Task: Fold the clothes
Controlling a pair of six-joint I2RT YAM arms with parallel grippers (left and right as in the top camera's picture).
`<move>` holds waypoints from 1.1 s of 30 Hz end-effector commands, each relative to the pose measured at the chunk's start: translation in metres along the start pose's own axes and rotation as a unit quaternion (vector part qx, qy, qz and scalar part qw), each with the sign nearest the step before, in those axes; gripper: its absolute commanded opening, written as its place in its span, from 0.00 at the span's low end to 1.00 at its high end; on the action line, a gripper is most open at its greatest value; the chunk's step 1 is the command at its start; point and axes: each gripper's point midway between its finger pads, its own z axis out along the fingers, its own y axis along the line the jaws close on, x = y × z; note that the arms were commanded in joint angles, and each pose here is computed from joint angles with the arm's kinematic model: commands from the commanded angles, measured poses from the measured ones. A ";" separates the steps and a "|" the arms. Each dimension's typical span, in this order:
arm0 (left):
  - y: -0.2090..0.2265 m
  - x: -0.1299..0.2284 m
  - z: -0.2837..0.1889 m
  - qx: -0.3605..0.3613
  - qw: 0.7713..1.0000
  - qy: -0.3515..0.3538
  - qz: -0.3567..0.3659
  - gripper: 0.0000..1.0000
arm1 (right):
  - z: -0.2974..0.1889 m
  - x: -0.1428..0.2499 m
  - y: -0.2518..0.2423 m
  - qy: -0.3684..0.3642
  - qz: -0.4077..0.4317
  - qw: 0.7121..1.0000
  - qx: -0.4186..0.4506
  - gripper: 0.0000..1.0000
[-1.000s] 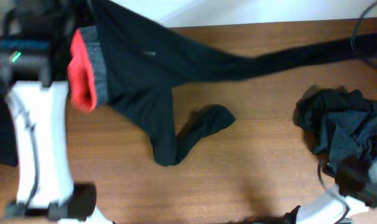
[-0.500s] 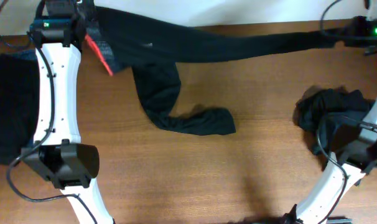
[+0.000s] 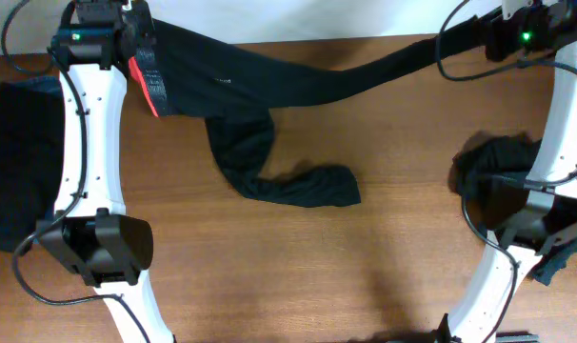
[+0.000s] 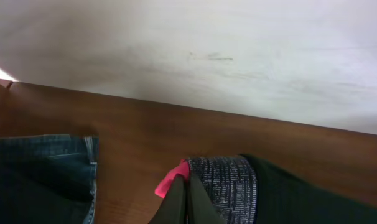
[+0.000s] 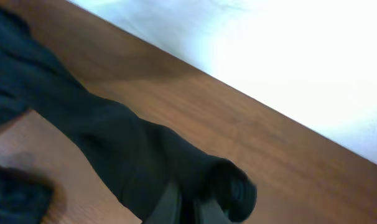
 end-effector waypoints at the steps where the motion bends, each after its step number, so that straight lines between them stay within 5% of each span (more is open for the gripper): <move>1: 0.002 -0.004 -0.002 0.002 1.000 -0.004 -0.002 0.01 | 0.033 0.007 0.017 -0.039 -0.049 0.994 -0.090 0.04; 12: 0.002 -0.001 -0.002 0.002 1.000 0.000 -0.001 0.01 | 0.080 0.050 0.033 -0.132 -0.181 0.956 -0.187 0.04; 25: 0.001 -0.003 -0.002 0.004 1.000 -0.003 -0.002 0.01 | 0.109 0.129 -0.022 -0.127 -0.135 0.971 -0.150 0.06; 26: 0.001 -0.003 -0.002 0.004 1.000 -0.003 -0.001 0.01 | 0.109 0.129 -0.023 -0.126 -0.130 0.972 -0.150 0.21; 27: 0.001 -0.003 -0.002 0.004 1.000 -0.003 -0.001 0.00 | 0.109 0.128 -0.026 -0.125 -0.111 0.975 -0.148 0.84; 28: 0.001 -0.003 -0.002 0.004 1.000 -0.003 -0.001 0.01 | 0.109 0.127 -0.029 -0.126 -0.098 0.977 -0.145 0.99; 33: 0.001 -0.003 -0.002 0.004 1.000 -0.003 -0.001 0.01 | 0.107 0.112 -0.055 -0.132 0.076 0.980 -0.127 0.99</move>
